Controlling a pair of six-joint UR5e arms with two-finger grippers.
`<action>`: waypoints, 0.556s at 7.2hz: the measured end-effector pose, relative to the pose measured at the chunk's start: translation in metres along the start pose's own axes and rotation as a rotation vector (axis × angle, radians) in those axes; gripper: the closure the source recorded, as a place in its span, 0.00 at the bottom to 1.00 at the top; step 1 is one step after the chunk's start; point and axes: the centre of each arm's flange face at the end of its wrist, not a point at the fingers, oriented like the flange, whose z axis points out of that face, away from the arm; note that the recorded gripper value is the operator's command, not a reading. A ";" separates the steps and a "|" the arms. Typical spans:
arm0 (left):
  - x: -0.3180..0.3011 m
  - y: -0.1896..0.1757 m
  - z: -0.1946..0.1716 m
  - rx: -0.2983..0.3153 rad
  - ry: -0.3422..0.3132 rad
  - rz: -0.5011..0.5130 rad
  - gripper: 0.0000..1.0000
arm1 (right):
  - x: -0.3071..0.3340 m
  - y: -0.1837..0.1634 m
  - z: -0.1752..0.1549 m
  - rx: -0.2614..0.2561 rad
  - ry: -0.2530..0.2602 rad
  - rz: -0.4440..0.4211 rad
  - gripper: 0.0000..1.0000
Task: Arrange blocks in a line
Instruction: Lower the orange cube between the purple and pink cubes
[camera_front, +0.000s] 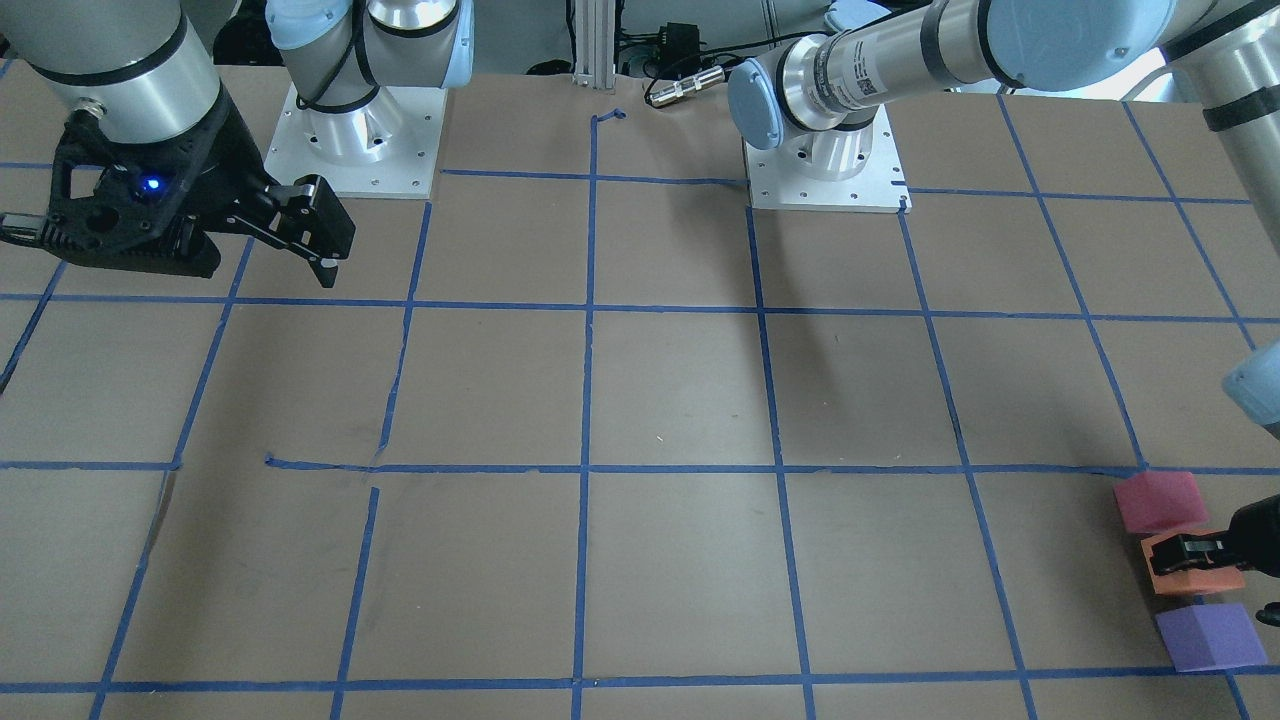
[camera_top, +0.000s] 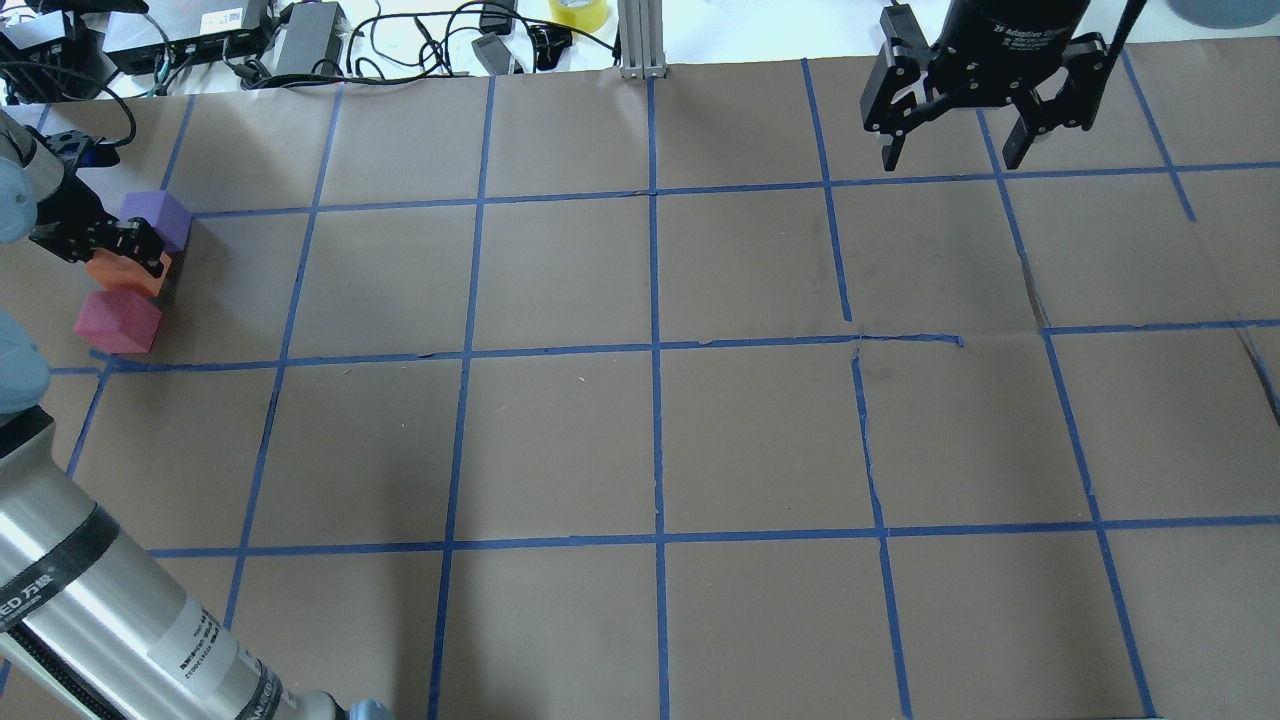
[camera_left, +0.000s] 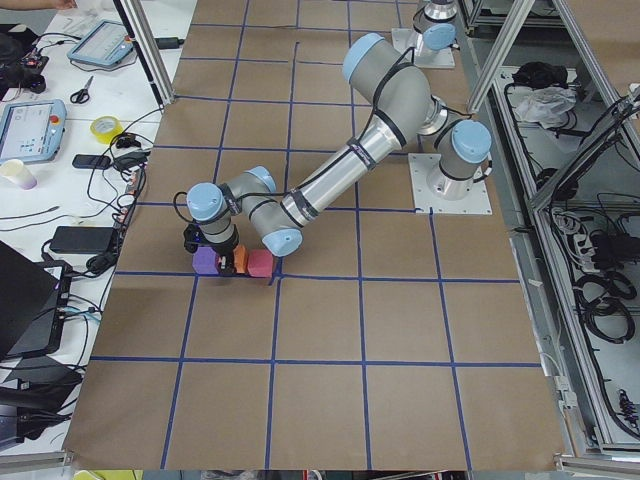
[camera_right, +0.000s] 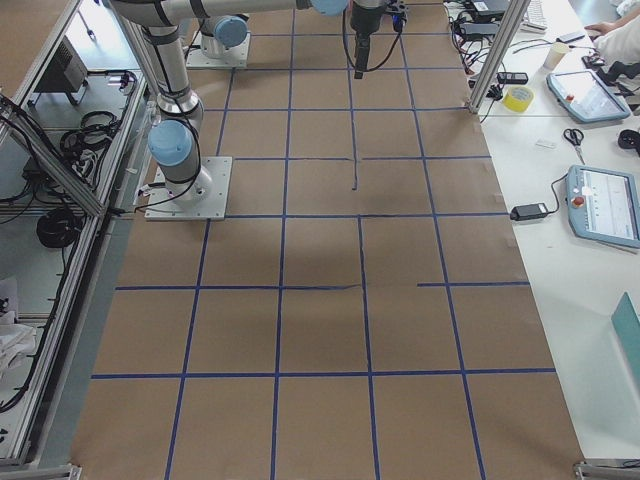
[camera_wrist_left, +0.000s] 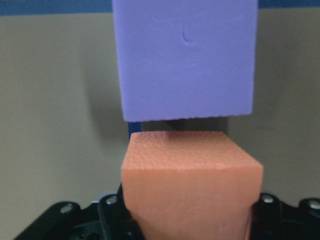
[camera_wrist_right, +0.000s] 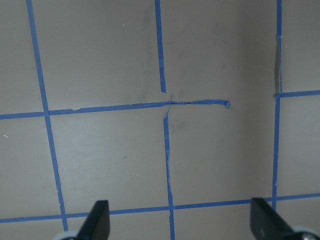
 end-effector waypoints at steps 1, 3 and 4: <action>0.000 -0.002 0.005 0.012 0.007 0.004 1.00 | 0.000 0.000 0.000 0.000 0.000 0.000 0.00; 0.001 -0.003 0.009 0.020 0.010 0.011 0.87 | 0.000 0.000 0.000 0.000 0.000 0.001 0.00; 0.000 -0.003 0.009 0.021 0.007 0.011 0.01 | 0.000 0.000 0.000 0.000 0.000 0.002 0.00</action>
